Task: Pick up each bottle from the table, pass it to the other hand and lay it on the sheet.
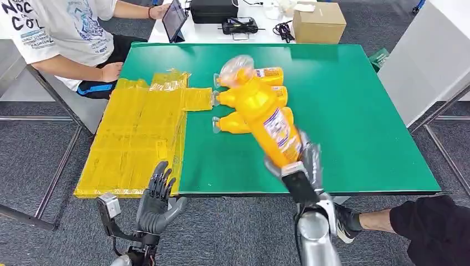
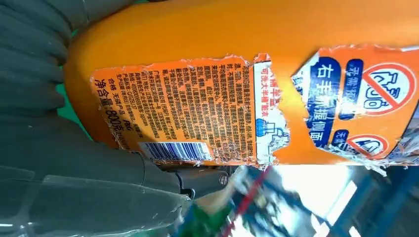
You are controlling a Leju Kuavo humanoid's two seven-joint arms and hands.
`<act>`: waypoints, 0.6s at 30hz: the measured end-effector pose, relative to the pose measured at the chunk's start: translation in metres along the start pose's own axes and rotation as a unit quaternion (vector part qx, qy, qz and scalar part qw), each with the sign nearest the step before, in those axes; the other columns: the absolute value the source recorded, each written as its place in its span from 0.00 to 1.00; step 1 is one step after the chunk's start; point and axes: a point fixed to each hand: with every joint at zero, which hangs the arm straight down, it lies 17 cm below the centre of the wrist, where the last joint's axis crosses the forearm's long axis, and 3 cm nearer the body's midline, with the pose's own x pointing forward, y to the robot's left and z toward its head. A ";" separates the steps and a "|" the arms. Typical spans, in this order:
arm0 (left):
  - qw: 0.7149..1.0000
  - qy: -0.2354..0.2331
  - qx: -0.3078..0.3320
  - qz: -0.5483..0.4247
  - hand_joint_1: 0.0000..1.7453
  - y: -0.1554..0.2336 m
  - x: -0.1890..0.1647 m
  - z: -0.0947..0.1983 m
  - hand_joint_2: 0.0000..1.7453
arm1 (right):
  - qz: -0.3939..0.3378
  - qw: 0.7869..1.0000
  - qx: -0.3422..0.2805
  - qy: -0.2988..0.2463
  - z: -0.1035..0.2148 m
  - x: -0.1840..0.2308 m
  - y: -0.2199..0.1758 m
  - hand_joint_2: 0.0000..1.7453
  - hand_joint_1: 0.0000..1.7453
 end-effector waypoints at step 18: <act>1.000 0.002 -0.018 0.017 0.00 -0.015 -0.002 -0.001 1.00 | -0.075 0.986 0.133 0.065 0.066 -0.021 0.125 1.00 1.00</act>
